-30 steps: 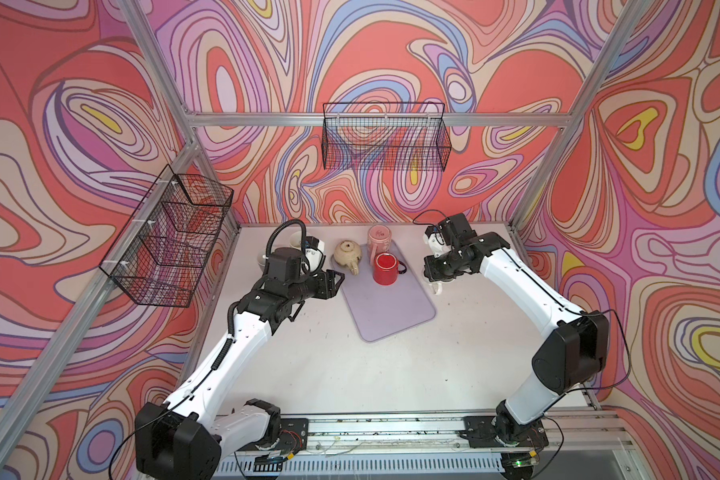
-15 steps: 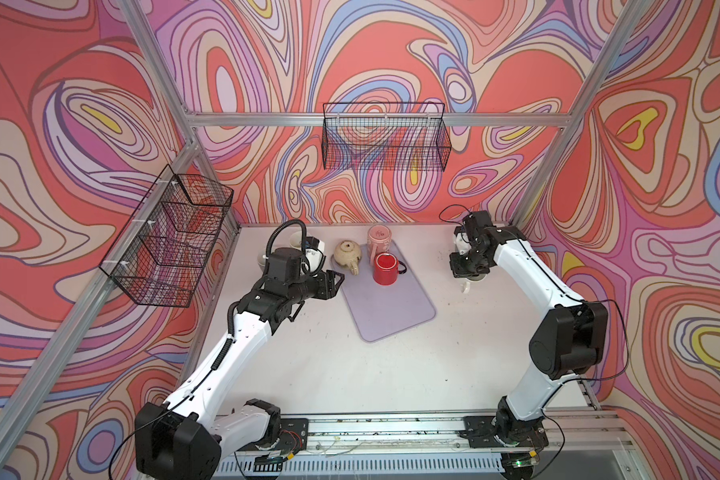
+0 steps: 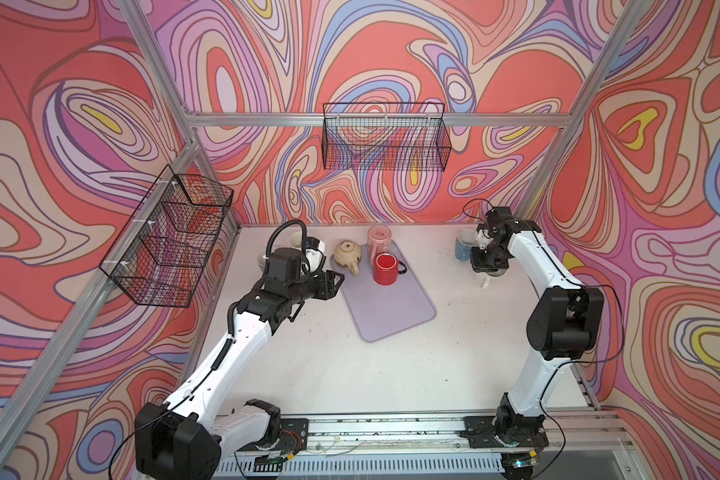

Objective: Turn the mug right side up
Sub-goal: 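Carry the white mug with the right gripper beside the light blue mug, then lower the white mug upright onto the table with the right gripper, then open the right gripper, lift it off the white mug and move toward the red mug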

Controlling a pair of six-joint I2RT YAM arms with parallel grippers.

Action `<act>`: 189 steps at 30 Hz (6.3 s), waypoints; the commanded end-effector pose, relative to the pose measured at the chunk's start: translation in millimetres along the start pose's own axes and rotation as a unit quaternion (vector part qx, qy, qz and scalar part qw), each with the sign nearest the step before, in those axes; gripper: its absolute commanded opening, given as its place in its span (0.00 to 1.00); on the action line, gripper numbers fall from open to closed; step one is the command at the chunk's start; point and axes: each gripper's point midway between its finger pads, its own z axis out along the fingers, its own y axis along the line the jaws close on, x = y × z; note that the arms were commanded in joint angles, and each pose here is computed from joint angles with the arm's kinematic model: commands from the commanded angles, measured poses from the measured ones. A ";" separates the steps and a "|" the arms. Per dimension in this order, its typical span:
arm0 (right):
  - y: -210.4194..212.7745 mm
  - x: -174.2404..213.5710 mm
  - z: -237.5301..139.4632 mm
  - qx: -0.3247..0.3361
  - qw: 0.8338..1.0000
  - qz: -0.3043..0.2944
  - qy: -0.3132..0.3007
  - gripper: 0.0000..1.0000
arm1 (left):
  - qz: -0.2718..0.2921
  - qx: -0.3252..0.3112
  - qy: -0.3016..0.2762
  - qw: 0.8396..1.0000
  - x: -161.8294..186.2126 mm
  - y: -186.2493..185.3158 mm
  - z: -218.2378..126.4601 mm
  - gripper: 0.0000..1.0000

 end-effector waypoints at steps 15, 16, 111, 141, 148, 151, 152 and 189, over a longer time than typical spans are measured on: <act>-55.8 -73.1 24.6 0.000 0.998 0.039 -0.057 0.00 | 0.016 0.011 0.009 1.000 -1.8 -6.2 0.0 0.56; -56.5 -75.4 26.8 -0.003 0.998 0.040 -0.058 0.00 | 0.017 0.010 0.009 1.000 -1.8 -5.9 0.0 0.56; -72.1 -130.7 35.3 -0.022 0.993 0.055 -0.097 0.28 | 0.032 0.012 0.006 0.999 -3.4 -10.2 -6.1 0.52; -13.9 -101.2 -70.3 -0.088 0.975 0.029 -0.202 0.28 | 0.039 0.022 0.002 0.999 -3.8 -18.9 -10.0 0.52; 48.5 -61.8 -82.5 -0.110 0.966 -0.021 -0.232 0.28 | 0.056 0.021 0.005 0.998 -0.2 -27.1 -10.6 0.52; 95.9 -42.5 -67.8 -0.137 0.960 -0.043 -0.239 0.26 | 0.076 0.024 0.014 0.997 7.8 -37.1 -7.7 0.52; 111.6 -35.9 -59.7 -0.142 0.960 -0.051 -0.238 0.26 | 0.083 0.021 0.019 0.996 11.4 -38.7 -5.2 0.52; 221.9 -63.2 109.9 -0.215 0.963 -0.085 -0.141 0.15 | 0.120 -0.013 0.047 0.992 27.3 -34.9 8.0 0.51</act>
